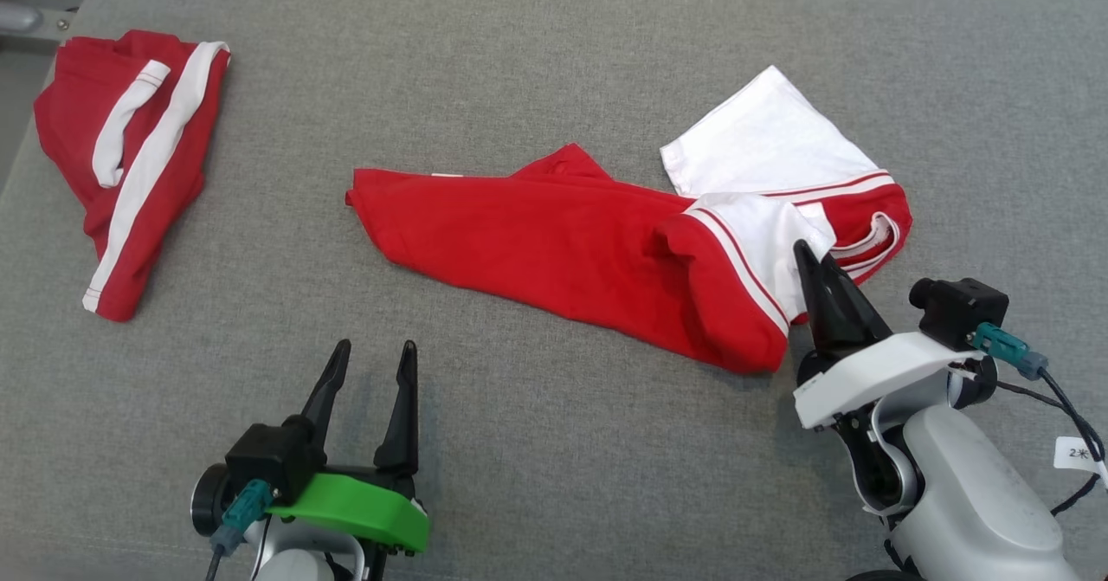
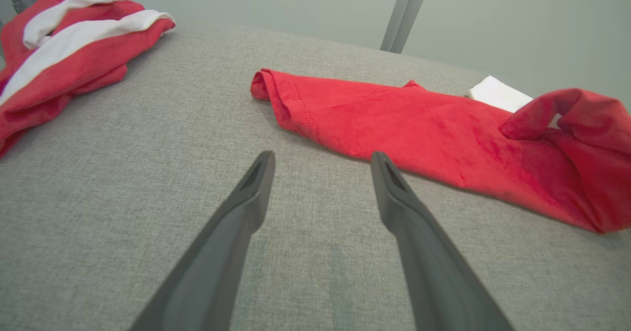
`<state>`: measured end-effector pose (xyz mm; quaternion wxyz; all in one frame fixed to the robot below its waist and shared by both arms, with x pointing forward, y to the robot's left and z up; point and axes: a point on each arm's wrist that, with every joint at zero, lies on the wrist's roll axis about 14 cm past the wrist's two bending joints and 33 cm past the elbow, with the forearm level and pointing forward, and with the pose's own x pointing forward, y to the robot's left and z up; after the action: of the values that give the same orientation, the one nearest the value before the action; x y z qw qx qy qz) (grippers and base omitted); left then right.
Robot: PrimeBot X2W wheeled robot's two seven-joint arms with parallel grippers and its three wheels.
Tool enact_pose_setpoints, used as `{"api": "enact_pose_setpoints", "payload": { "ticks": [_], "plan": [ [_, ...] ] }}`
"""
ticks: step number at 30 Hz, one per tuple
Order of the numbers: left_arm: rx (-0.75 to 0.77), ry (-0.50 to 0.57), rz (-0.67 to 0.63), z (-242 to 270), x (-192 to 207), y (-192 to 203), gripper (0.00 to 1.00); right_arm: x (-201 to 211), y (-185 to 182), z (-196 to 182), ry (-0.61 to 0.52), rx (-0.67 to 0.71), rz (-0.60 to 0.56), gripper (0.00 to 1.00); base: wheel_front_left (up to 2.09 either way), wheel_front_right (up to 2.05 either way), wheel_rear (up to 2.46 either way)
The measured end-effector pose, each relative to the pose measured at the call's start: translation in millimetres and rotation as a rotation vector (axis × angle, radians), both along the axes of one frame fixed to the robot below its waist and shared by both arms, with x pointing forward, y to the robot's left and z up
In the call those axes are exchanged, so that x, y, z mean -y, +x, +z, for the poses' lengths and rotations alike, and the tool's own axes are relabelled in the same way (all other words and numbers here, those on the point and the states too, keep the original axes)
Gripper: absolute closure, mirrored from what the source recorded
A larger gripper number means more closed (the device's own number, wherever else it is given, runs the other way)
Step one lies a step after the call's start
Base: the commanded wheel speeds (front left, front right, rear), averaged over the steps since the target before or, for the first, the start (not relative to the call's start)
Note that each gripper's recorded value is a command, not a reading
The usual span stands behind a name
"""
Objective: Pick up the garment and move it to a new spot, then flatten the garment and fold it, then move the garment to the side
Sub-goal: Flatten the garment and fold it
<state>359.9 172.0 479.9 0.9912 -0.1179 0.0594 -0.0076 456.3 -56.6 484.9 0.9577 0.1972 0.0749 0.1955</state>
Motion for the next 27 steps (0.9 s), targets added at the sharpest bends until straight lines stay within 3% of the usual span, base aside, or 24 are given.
{"api": "enact_pose_setpoints", "payload": {
  "ticks": [4,10,16,19,25,26,27],
  "plan": [
    [0.013,-0.005,-0.007,4,2,-5,0.00,9,-2,26,-0.003,0.078,-0.017,1.00,0.00,0.00,0.00],
    [0.022,-0.018,-0.027,8,8,-20,0.00,28,-12,80,-0.051,0.251,-0.042,1.00,0.00,0.00,0.00],
    [0.060,-0.044,-0.081,19,25,-27,0.00,48,-50,125,-0.138,0.405,-0.034,1.00,0.00,0.00,0.00],
    [0.068,-0.059,-0.123,22,39,-26,0.00,51,-76,111,-0.207,0.389,0.020,1.00,0.00,0.00,0.00],
    [0.061,-0.080,-0.212,21,68,-23,0.00,88,-121,42,-0.291,0.172,0.007,1.00,0.00,0.00,0.00],
    [0.056,-0.082,-0.223,20,71,-23,0.00,93,-128,31,-0.300,0.135,0.004,0.79,0.00,0.00,0.00],
    [0.051,-0.083,-0.231,18,74,-22,0.00,98,-133,21,-0.293,0.098,-0.012,0.44,0.00,0.00,0.00]
  ]
}}
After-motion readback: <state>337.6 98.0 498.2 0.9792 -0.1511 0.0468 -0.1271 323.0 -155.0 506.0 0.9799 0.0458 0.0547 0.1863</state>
